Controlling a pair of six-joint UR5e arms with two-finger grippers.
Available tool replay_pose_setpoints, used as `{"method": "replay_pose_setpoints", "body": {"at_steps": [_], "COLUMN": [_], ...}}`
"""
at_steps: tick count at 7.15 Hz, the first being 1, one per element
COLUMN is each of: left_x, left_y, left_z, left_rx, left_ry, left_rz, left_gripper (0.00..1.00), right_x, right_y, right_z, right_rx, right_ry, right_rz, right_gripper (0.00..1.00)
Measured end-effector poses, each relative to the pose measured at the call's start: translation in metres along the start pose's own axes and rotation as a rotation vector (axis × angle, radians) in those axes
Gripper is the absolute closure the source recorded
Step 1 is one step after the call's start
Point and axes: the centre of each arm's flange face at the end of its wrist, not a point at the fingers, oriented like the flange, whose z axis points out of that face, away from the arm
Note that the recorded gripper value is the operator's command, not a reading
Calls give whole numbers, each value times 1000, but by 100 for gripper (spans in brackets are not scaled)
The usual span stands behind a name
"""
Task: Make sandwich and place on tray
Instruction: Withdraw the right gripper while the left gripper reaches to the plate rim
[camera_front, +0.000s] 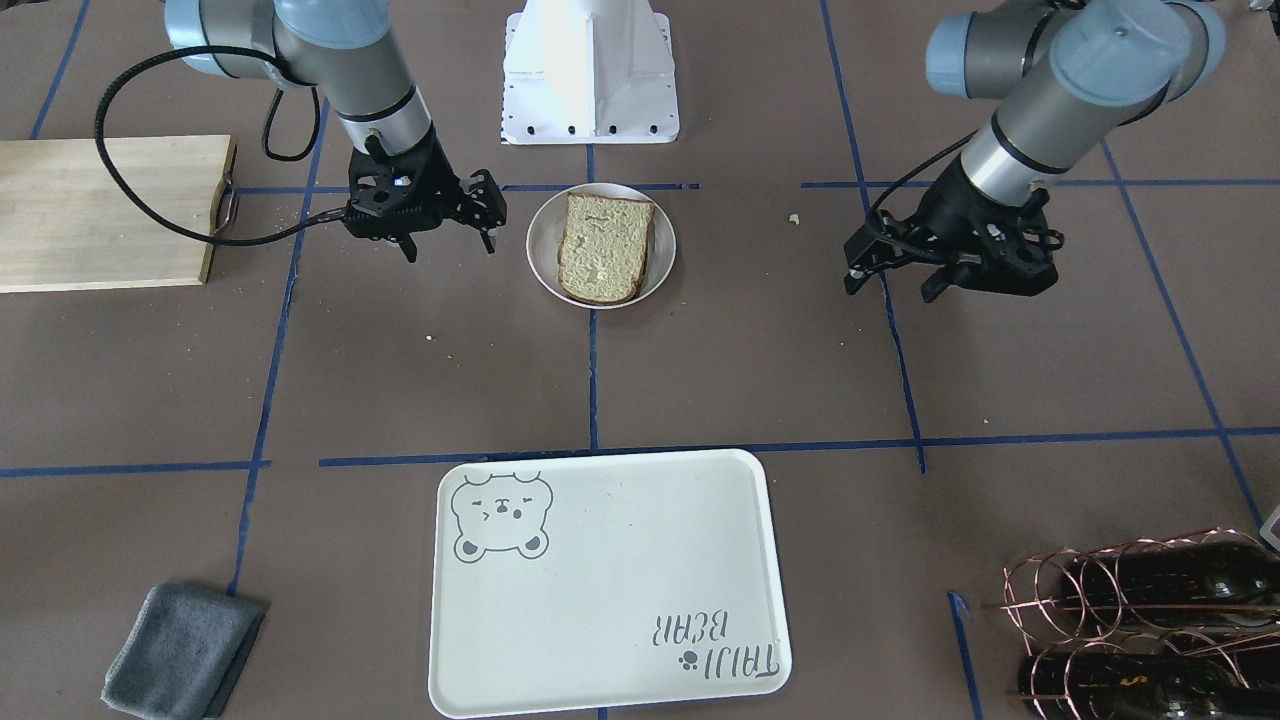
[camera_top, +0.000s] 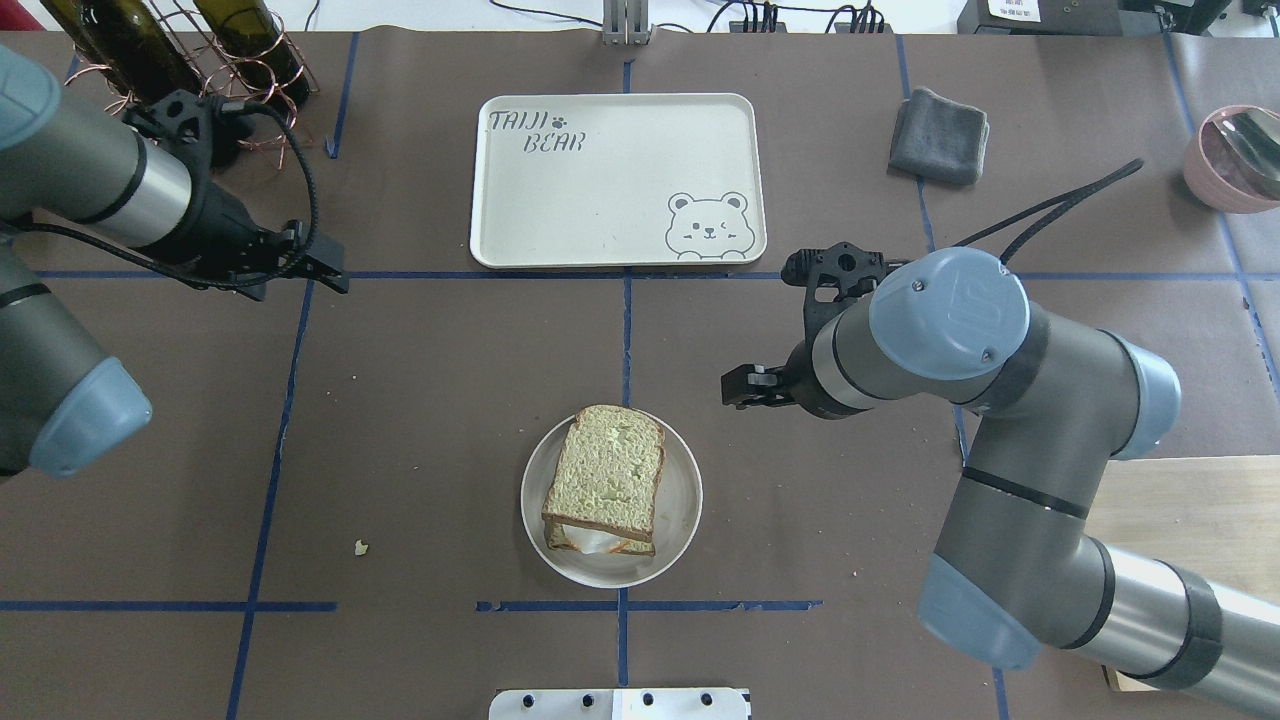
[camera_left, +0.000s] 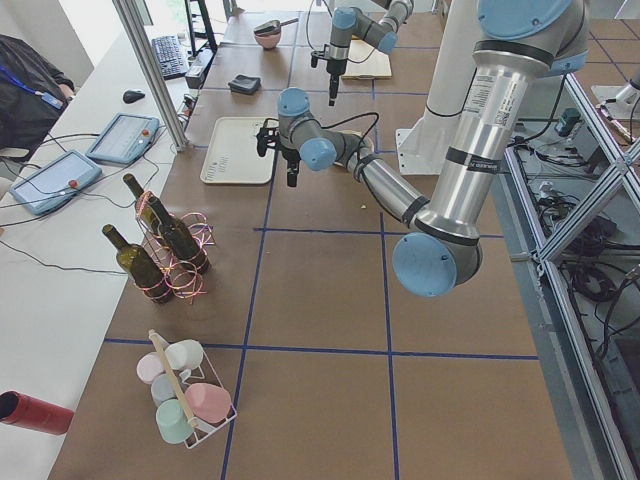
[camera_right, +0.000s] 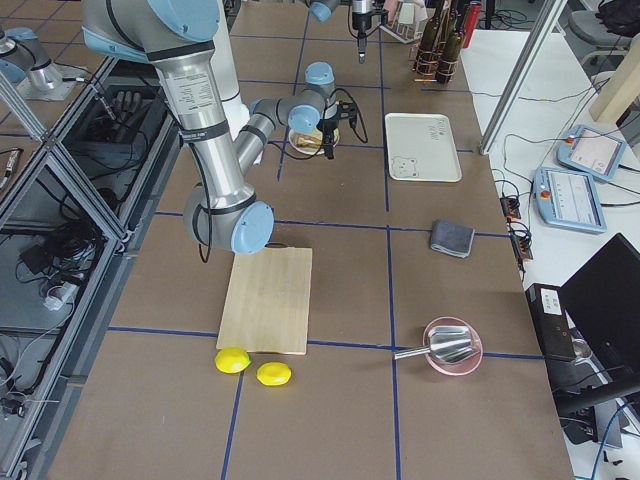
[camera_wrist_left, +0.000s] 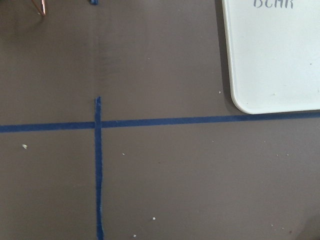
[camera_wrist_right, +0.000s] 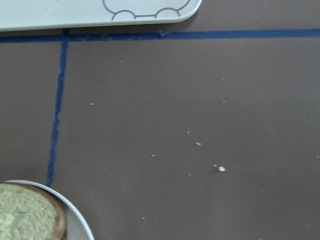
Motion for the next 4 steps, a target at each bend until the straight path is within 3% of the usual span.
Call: {"method": "replay_pose_setpoints", "body": {"at_steps": [1, 4], "left_x": [24, 92], "left_y": [21, 91], "left_z": [17, 77], "left_rx": [3, -27], "left_ry": [-2, -11], "left_rz": [-36, -101], "left_gripper": [5, 37], "right_x": [25, 124], "right_y": [-18, -62], "right_z": [-12, -40], "right_rx": [-23, -90], "right_ry": [29, 45], "right_rz": [-34, -96], "right_gripper": [0, 0]}}
